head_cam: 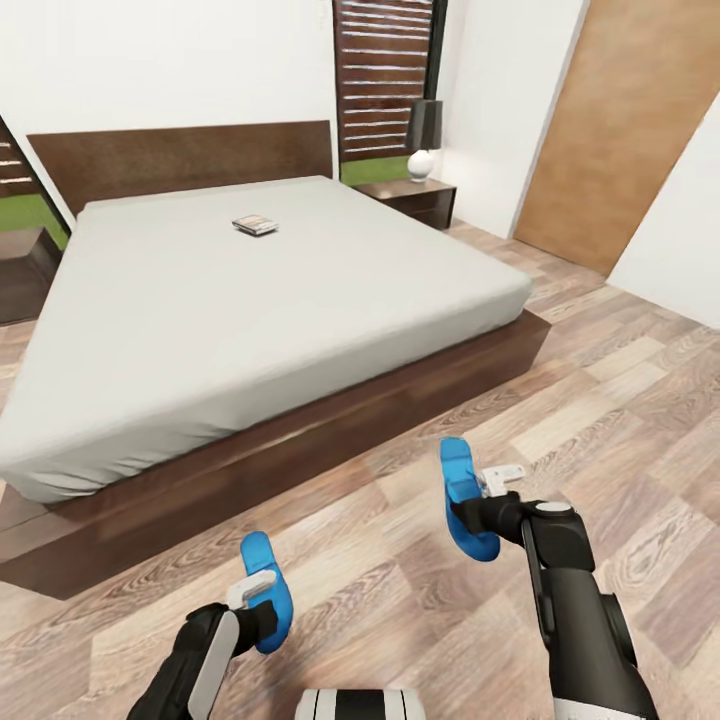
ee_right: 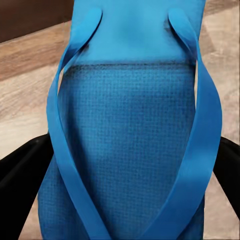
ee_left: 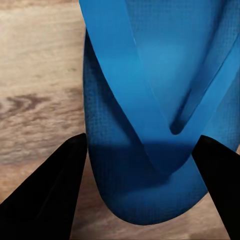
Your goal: In the bedroom, move the book from the bed onto either nightstand, and place the two sandals side by side next to the bed.
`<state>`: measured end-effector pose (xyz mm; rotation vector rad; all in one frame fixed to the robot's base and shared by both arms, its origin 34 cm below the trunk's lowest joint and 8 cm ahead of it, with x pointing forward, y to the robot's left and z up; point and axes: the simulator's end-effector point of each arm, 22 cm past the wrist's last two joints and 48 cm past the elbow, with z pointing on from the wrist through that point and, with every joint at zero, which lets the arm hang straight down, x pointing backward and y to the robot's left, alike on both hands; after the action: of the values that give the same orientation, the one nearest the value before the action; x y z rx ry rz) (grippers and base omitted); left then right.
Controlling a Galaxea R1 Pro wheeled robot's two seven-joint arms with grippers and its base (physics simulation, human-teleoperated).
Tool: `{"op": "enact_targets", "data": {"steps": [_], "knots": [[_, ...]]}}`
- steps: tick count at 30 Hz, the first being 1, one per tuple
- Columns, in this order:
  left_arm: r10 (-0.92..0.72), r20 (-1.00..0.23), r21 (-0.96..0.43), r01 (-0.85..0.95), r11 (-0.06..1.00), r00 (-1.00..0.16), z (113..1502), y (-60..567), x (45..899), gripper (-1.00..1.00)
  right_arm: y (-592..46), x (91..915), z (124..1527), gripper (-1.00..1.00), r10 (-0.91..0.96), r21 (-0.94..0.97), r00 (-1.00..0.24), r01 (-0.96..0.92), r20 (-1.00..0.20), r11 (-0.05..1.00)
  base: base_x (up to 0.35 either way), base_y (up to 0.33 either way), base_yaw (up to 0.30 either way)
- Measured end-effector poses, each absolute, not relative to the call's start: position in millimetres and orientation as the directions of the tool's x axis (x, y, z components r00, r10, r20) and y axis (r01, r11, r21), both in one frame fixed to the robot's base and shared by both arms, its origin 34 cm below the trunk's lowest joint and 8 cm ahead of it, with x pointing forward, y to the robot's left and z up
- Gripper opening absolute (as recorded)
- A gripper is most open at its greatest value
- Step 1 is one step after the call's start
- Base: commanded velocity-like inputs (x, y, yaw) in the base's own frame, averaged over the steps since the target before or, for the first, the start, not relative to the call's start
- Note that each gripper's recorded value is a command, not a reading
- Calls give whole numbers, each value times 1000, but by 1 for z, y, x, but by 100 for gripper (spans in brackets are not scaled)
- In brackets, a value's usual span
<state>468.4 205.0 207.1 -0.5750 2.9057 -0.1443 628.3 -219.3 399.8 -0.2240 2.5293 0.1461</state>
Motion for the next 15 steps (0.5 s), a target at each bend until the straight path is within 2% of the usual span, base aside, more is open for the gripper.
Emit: {"op": "enact_targets", "data": {"steps": [6, 12, 15], "knots": [[-398, -241, -133, -376, 917, -885, 235, 223, 484, -100, -224, 632, 404, -100, -139, -17, -808, -158, -572, 987, 0, 0, -262], [-347, -320, -156, -312, 937, -882, 267, 210, 501, -100, -206, 623, 387, -100, -171, -10, -833, -195, -526, 981, 0, 0, -262], [-292, -344, -177, -244, 954, -893, 279, 184, 507, -100, -192, 612, 367, -100, -195, 12, -856, -229, -478, 973, 0, 0, -262]]}}
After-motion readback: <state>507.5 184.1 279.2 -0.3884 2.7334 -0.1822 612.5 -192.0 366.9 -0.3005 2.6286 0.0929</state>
